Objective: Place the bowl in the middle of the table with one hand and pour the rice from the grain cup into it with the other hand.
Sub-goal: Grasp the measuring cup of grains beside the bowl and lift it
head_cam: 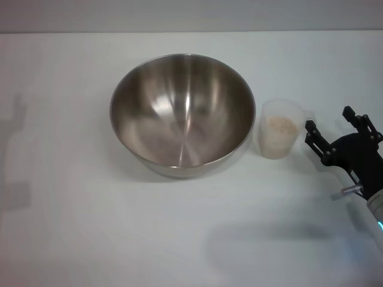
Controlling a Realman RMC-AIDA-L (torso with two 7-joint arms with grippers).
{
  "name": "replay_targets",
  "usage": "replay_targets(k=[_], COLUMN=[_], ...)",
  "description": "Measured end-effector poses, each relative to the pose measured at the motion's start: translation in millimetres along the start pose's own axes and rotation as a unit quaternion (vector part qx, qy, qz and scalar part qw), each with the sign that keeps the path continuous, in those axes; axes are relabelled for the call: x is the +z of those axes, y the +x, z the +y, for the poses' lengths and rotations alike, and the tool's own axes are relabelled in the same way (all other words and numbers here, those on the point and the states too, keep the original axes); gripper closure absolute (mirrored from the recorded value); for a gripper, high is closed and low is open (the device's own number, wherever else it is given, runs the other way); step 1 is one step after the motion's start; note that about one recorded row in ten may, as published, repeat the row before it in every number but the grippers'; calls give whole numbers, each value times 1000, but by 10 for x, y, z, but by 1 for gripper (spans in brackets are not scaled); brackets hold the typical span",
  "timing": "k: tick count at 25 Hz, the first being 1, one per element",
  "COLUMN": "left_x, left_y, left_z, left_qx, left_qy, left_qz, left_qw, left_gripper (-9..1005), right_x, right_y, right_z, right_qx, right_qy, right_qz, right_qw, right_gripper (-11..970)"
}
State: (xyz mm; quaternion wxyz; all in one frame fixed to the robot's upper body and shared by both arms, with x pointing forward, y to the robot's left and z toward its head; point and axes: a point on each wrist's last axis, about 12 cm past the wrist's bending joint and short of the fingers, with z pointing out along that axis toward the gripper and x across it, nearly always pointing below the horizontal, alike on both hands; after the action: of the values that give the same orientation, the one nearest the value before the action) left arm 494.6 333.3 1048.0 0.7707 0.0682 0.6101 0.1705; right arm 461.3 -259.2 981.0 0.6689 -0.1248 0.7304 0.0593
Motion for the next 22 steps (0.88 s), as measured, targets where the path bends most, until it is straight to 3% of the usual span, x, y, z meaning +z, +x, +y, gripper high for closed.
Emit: replay_targets(k=[9, 22], left_x=[-42, -63], left_y=[36, 72], left_z=[19, 14], left_qx=[4, 9], left_qy=[0, 4], left_qz=[8, 16], left_qw=[1000, 1000], left_gripper=[185, 184], right_x=[30, 67], right_y=[-18, -38], right_z=[1, -3], right_qx=[-4, -9], right_qy=[-2, -5], right_qz=[-3, -7], right_qw=[1000, 1000], right_gripper=[160, 231])
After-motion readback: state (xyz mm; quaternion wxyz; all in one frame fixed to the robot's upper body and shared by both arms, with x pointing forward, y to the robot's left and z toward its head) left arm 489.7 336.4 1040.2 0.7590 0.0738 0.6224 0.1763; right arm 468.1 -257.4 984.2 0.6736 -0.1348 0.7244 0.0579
